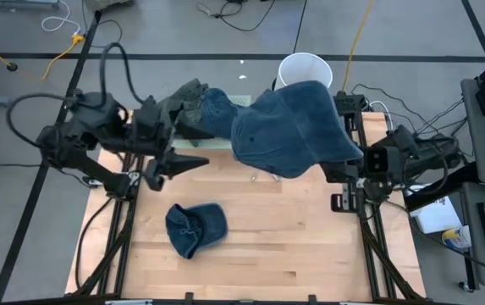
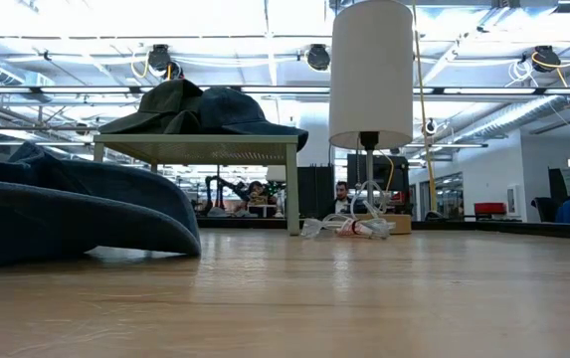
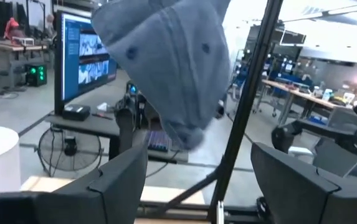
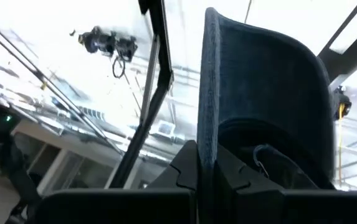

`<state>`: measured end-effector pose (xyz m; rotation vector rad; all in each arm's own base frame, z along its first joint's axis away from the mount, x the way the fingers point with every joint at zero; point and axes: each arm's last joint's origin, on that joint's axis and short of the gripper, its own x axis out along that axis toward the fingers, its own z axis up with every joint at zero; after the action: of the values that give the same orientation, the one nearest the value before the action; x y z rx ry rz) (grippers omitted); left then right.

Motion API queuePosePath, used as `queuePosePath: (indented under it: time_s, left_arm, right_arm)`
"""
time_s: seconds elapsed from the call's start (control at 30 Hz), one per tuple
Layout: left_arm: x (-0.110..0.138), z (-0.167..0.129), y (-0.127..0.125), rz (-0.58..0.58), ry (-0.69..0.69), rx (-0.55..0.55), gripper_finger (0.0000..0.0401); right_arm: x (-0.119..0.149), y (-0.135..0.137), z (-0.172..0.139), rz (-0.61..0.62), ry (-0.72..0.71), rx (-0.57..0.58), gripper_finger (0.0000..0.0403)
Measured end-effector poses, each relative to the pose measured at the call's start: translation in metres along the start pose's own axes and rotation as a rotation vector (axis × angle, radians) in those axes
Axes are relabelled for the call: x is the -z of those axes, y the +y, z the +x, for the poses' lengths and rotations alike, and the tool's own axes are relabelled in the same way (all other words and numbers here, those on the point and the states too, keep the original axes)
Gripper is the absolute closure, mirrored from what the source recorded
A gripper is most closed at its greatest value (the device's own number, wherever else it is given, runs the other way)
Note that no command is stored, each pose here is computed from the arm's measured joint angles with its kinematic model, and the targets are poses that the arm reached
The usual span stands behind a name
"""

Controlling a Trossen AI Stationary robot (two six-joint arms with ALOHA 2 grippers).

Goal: Pick & Place hat
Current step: Stack the right blue cap on top of the blue cap on the shelf

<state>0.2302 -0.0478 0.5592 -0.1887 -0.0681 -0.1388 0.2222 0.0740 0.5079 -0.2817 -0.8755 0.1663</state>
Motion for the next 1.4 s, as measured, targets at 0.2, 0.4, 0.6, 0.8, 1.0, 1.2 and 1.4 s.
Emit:
queuePosePath:
  time_s: [0.2, 0.4, 0.6, 0.8, 1.0, 1.2, 1.4]
  left_arm:
    - [0.007, 0.027, 0.011, 0.021, -0.016, 0.015, 0.0124]
    - [0.010, 0.052, 0.015, 0.023, -0.078, 0.134, 0.0123]
    - [0.012, 0.058, 0.018, -0.013, -0.074, 0.157, 0.0119]
    - [0.012, 0.058, 0.019, -0.117, -0.078, 0.129, 0.0150]
    - [0.012, 0.058, 0.018, -0.233, -0.068, 0.146, 0.0218]
    - [0.008, 0.057, 0.018, -0.330, -0.091, 0.162, 0.0301]
    - [0.004, 0.053, 0.019, -0.387, -0.108, 0.171, 0.0378]
  right_arm:
    - [0.001, -0.003, 0.001, 0.001, -0.030, 0.011, 0.0400]
    - [0.001, -0.003, 0.000, -0.032, -0.025, 0.014, 0.0400]
    - [0.001, -0.004, 0.000, -0.044, -0.026, 0.014, 0.0399]
    - [0.001, -0.003, 0.001, -0.063, -0.017, 0.013, 0.0399]
    - [0.001, -0.004, 0.000, -0.090, -0.022, 0.019, 0.0398]
    - [0.002, -0.003, 0.000, -0.108, -0.013, 0.017, 0.0397]
    - [0.005, -0.002, 0.000, -0.108, 0.023, 0.002, 0.0386]
